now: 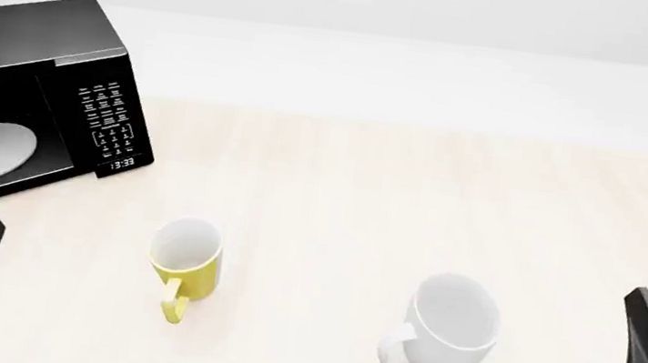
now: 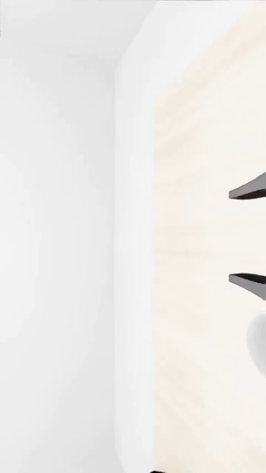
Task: Put the yellow and white mug in the microwave and close it.
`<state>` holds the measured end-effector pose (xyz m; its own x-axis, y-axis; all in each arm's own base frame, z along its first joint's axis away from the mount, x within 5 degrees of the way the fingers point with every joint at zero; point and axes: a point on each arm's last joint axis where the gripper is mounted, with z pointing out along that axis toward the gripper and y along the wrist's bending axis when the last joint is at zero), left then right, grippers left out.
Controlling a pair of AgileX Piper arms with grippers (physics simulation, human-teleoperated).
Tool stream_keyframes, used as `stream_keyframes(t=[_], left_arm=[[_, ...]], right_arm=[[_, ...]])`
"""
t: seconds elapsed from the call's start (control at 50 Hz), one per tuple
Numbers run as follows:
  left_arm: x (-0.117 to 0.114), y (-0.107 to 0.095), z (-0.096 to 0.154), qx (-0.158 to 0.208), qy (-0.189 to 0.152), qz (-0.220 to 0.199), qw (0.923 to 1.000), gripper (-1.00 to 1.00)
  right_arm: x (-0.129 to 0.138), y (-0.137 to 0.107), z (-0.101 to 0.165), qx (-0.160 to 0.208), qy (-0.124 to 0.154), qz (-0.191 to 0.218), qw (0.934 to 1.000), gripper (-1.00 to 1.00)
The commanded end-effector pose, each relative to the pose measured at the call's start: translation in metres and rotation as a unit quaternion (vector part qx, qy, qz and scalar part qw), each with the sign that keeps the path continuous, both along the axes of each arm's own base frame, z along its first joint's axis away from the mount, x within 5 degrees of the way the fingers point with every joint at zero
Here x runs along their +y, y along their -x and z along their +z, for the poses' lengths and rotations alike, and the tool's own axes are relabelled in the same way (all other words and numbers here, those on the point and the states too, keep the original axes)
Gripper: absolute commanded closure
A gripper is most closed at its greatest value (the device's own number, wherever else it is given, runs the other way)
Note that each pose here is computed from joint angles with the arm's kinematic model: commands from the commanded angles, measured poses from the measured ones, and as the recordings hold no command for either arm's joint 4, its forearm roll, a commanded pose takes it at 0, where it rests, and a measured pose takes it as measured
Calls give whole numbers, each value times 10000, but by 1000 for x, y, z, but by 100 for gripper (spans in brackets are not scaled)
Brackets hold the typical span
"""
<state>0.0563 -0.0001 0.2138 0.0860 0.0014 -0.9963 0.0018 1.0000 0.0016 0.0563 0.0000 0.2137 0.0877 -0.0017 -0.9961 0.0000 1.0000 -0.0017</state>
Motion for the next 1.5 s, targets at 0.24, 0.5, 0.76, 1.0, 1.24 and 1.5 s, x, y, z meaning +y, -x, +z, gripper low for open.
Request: stream_keyframes(t=[0.24,0.5,0.76,1.0,1.24,1.5], left_arm=[[-3,1,7,16,-4,-264,9996,-100],[-8,4,11,222,40,-759,9969,-100],[-12,4,3,621,-14,-1089,9921,-100],[-16,3,-2,921,173,-1485,9845,-100],[-23,-4,-6,1229,469,-1754,9757,-100],[-33,-25,-18,1658,768,-1806,9664,-100]], right_arm=[[0,0,1,-5,14,1,10000,-100],[0,0,1,-3,11,1,10000,-100],[0,0,1,-5,13,1,10000,-100],[0,0,1,-4,10,1,10000,-100],[0,0,1,-4,11,1,10000,-100],[0,0,1,-3,8,1,10000,-100]])
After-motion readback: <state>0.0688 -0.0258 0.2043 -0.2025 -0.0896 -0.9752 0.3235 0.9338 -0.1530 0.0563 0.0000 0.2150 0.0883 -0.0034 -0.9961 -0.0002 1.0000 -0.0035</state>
